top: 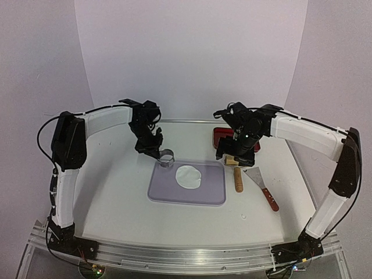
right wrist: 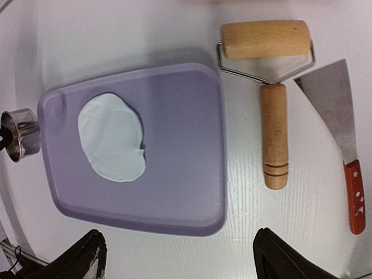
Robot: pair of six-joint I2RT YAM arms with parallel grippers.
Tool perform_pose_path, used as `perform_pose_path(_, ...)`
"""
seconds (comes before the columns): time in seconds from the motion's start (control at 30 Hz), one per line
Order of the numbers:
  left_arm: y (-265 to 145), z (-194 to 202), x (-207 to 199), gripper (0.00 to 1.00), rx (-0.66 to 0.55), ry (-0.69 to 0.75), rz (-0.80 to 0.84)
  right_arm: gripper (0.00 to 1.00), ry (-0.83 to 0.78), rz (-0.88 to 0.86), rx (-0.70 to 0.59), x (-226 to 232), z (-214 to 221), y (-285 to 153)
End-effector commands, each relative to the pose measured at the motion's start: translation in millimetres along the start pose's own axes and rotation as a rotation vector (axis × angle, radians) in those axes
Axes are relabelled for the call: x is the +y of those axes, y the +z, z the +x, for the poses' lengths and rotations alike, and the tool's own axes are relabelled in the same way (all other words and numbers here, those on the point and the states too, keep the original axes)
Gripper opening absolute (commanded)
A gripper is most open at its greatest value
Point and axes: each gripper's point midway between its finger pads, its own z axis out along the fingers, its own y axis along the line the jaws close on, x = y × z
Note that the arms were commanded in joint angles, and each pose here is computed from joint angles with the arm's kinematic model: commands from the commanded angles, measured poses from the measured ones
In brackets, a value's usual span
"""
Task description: Roll out the dumpling wrappers from the dough
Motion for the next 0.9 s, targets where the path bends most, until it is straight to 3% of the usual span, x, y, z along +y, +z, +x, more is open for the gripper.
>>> perform_pose_path(0.0,3,-2,-33,0.0,0.029,0.066,0.031,0.88,0.1,0.06,-0.104,-26,-6,-18)
perform_pose_path(0.33,33,15,-70,0.0,0.107,0.157,0.034,0.88,0.134,0.085,-0.109,-38,-1,-20)
perform_pose_path(0.87,58,19,-84,0.0,0.114,0.188,0.016,0.87,0.137,0.095,-0.096,-41,3,-17)
